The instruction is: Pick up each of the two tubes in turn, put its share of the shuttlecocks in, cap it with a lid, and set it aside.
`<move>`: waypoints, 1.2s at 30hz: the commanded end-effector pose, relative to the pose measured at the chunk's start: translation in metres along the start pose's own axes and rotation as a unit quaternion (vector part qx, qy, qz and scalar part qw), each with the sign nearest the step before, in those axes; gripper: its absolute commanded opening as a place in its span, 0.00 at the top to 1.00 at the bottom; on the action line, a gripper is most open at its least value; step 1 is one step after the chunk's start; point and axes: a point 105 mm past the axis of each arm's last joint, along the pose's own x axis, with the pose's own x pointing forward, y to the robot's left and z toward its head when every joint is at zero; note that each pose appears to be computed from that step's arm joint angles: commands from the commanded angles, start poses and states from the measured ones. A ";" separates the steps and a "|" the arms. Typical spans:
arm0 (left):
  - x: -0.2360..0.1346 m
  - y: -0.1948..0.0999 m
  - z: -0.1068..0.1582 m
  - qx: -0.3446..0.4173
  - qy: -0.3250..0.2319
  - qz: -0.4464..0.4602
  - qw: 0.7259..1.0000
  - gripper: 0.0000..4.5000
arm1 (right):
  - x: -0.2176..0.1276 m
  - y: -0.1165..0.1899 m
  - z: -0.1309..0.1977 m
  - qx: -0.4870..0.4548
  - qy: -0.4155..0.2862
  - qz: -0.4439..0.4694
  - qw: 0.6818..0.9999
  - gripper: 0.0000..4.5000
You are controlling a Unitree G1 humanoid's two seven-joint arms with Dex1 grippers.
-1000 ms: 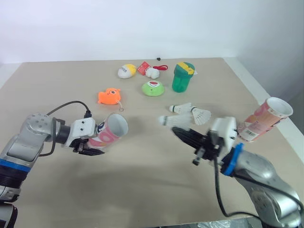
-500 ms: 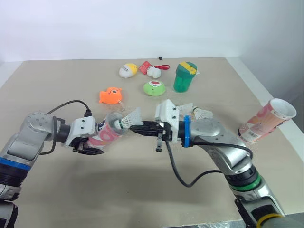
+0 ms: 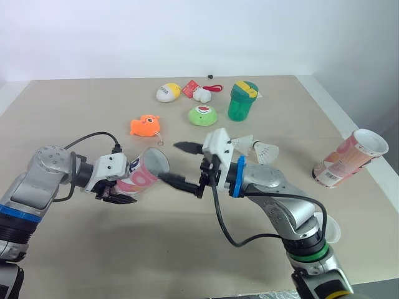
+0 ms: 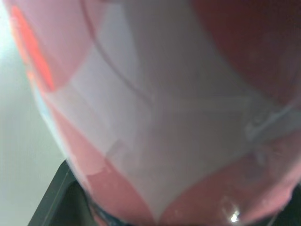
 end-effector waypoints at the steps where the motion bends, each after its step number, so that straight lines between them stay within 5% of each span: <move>1: 0.000 0.000 0.001 0.007 0.002 -0.006 1.000 0.34 | -0.023 -0.048 0.002 -0.047 -0.021 -0.189 0.981 0.01; 6: 0.000 0.000 0.001 0.008 0.002 -0.008 1.000 0.34 | -0.052 -0.096 -0.032 -0.044 0.040 -0.365 0.929 0.01; 17: 0.002 -0.001 0.001 0.007 -0.002 -0.005 1.000 0.34 | -0.083 -0.122 -0.062 -0.014 0.089 -0.488 0.868 0.01; 36: 0.003 -0.003 0.003 0.003 -0.010 -0.002 1.000 0.34 | -0.063 -0.100 -0.081 0.067 0.106 -0.447 0.886 0.01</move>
